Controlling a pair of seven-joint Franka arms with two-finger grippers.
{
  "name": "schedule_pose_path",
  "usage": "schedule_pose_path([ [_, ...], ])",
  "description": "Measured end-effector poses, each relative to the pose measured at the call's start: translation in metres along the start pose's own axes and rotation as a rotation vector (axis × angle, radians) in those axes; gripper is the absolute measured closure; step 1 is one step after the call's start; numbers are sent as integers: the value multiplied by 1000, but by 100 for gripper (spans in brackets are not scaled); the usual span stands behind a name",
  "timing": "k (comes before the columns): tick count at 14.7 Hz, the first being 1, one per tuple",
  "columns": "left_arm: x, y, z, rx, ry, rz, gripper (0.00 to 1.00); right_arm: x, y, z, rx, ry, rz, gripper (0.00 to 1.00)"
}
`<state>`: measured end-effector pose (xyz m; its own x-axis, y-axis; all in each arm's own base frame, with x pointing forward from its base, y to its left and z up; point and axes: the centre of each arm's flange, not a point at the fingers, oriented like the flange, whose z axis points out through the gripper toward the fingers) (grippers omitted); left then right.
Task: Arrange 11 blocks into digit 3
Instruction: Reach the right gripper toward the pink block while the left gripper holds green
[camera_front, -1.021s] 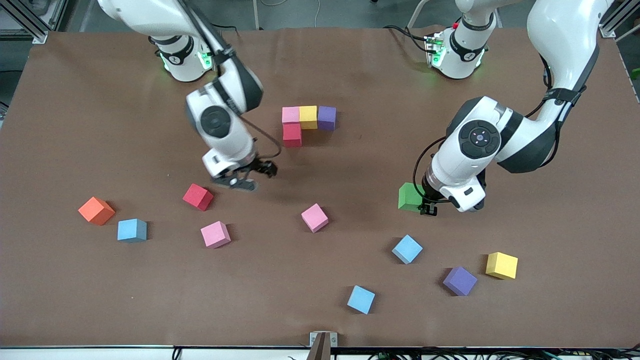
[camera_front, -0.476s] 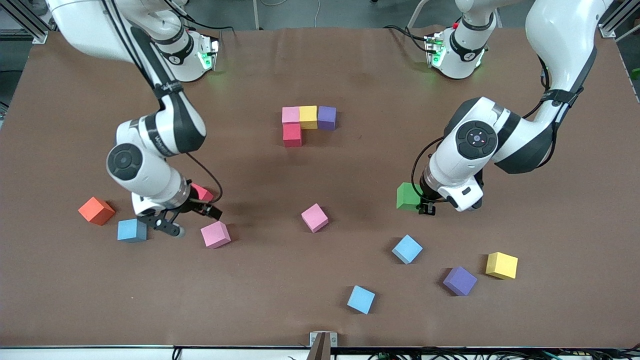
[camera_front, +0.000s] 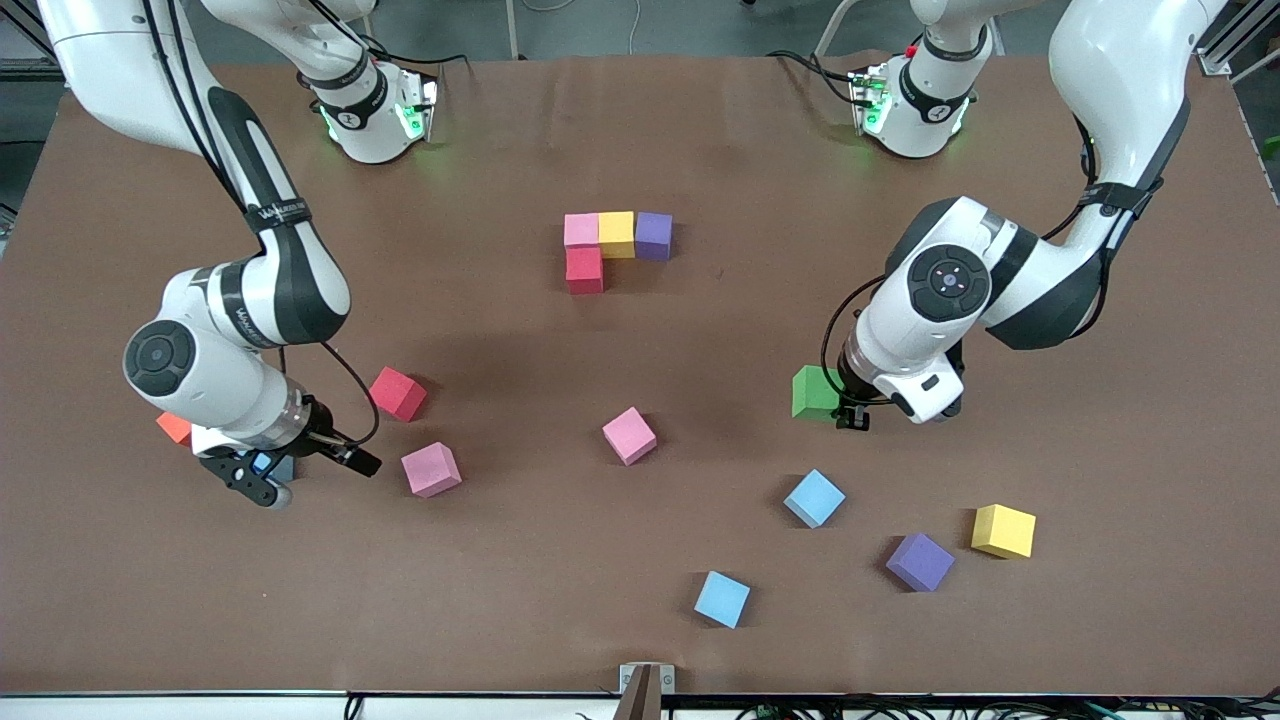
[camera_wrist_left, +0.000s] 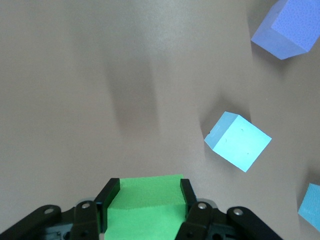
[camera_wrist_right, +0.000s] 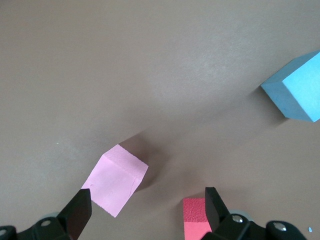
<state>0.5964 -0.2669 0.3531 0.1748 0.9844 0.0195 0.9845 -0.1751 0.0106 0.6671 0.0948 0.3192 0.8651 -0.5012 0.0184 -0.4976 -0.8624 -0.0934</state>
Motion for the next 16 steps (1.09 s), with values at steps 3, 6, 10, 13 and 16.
schedule_pose_path([
  [3,-9,-3,7,5,33,-9,80,1,-8,-2,-29,41,-58,0],
  [6,-13,-5,9,11,36,-7,80,12,-15,5,-46,73,-87,0],
  [10,-12,-5,13,19,36,-8,80,28,-32,46,-26,66,89,0],
  [13,-12,-4,14,21,36,-8,80,28,-39,63,-18,61,299,0],
  [16,-11,-4,14,22,36,-9,80,25,-45,63,-8,63,509,0],
])
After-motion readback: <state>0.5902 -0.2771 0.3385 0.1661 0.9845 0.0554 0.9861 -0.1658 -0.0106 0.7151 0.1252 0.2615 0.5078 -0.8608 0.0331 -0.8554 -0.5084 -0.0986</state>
